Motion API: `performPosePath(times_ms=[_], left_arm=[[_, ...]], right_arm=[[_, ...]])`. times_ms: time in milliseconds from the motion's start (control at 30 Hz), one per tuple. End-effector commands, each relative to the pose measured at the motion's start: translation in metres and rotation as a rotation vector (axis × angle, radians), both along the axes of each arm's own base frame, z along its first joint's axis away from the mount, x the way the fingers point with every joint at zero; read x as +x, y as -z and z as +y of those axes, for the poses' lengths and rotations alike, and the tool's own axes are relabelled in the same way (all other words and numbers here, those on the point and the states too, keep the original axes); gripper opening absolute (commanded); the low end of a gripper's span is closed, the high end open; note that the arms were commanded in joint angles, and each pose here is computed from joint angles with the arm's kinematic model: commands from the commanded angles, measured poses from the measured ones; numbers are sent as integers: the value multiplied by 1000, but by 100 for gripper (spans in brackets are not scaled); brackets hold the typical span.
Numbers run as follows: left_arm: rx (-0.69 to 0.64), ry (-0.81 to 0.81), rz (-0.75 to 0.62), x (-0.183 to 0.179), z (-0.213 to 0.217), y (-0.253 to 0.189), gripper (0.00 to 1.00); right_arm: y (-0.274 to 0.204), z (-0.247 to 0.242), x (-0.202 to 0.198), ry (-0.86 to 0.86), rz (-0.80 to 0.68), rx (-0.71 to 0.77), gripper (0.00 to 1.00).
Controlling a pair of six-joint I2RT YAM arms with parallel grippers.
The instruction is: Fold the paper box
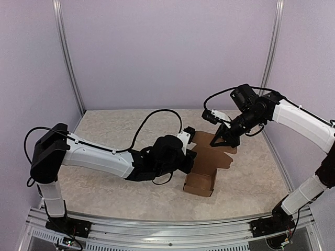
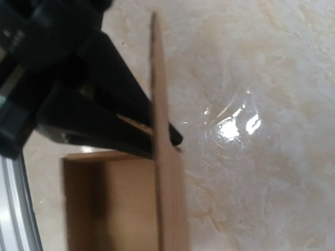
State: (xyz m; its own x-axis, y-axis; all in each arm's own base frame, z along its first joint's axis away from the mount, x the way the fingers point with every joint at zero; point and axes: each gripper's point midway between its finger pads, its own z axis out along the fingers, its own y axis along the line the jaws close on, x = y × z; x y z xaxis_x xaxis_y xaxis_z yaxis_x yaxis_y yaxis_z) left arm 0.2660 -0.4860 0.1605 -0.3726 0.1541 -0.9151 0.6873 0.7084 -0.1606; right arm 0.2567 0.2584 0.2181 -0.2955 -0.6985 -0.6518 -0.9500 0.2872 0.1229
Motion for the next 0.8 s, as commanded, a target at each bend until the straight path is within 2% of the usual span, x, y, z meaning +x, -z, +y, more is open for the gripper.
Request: performPosePath(times_ms=[0, 67, 167, 233, 300, 333, 400, 500, 633, 667, 767], left_arm=[[-104, -111, -15, 13, -8, -25, 14], [-71, -88, -32, 8, -8, -24, 23], [-17, 40, -82, -15, -8, -37, 43], [32, 210, -112, -43, -9, -44, 55], [69, 386, -102, -76, 0, -51, 65], [80, 470, -93, -93, 7, -55, 67], [110, 521, -91, -109, 33, -60, 68], [89, 512, -106, -105, 76, -71, 64], [8, 432, -81, -69, 132, -70, 45], [-18, 433, -91, -65, 139, -72, 43], [-61, 474, -93, -60, 140, -74, 48]], right_arm=[[0, 8, -5, -14, 25, 20, 0], [2, 4, -3, -11, 10, 4, 0], [6, -1, -2, -15, -1, -12, 0], [7, -2, -3, -35, -12, -15, 0], [7, -2, -6, -69, -32, -12, 0], [7, -3, -7, -83, -43, -13, 0], [10, -4, -10, -118, -58, -19, 0], [12, -2, -16, -168, -66, -8, 0], [6, 6, -20, -197, -62, 42, 0], [2, 9, -21, -209, -60, 62, 0], [-6, 14, -24, -227, -64, 91, 0]])
